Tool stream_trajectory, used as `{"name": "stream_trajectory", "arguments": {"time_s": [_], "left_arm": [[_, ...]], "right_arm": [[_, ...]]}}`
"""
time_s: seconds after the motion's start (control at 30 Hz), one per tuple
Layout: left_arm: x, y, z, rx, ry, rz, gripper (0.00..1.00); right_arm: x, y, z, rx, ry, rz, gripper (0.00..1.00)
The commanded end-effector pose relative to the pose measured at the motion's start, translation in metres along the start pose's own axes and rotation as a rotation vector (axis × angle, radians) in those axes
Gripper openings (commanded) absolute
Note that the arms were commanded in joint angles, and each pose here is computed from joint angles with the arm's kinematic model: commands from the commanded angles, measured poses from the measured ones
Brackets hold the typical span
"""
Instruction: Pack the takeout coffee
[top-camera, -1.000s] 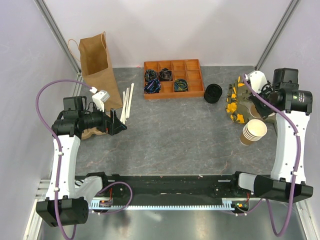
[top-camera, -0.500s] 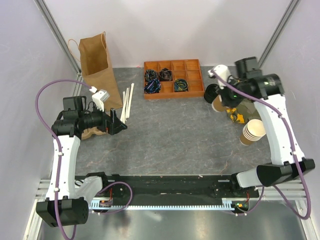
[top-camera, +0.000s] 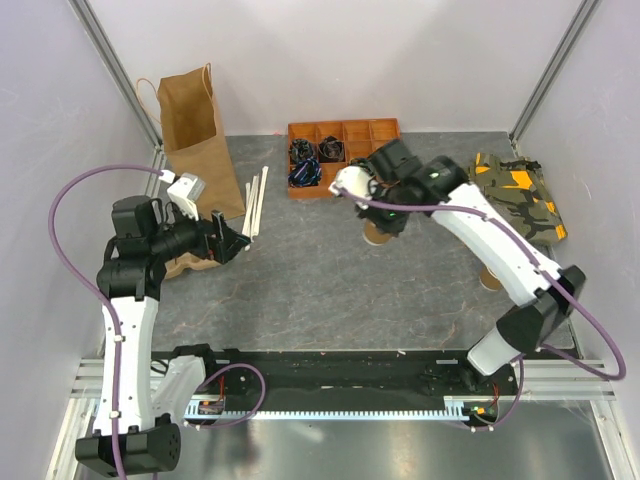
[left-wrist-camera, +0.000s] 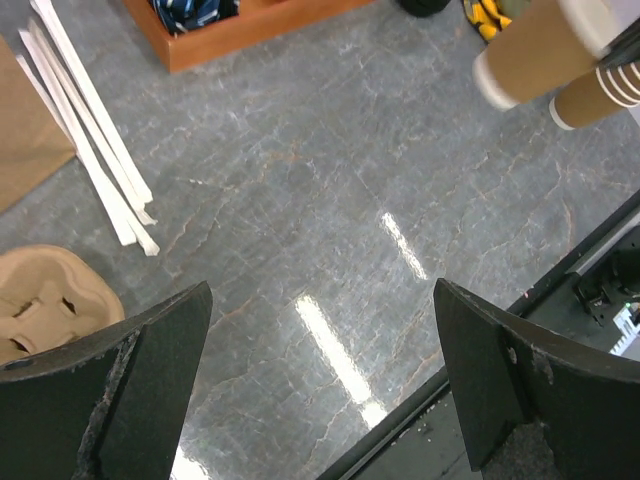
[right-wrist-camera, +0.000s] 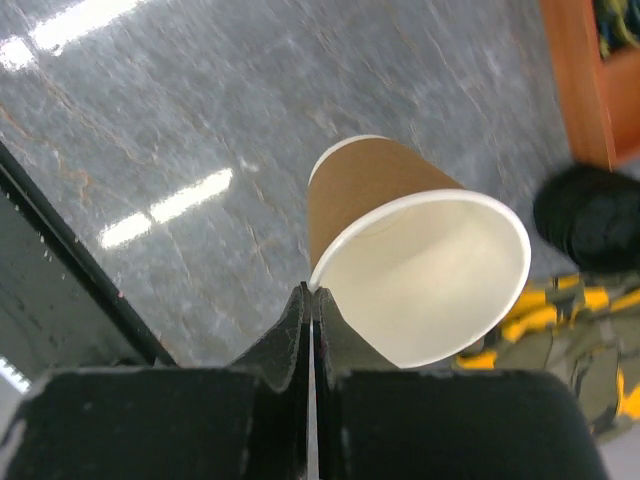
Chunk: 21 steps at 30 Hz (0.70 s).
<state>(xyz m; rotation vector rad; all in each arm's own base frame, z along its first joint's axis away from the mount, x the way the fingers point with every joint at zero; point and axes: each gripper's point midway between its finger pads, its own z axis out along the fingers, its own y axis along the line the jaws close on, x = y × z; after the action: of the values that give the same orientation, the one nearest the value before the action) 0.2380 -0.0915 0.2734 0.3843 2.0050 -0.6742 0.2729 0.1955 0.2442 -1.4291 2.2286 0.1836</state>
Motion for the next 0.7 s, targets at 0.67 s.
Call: {"name": "stream_trajectory", "arguments": {"time_s": [0.67], "left_arm": [[0.010,0.009,0.007,-0.004,0.043,-0.003,1.00]], "right_arm": [[-0.038,0.104,0.139,-0.015,0.080,-0.317,0.00]]}}
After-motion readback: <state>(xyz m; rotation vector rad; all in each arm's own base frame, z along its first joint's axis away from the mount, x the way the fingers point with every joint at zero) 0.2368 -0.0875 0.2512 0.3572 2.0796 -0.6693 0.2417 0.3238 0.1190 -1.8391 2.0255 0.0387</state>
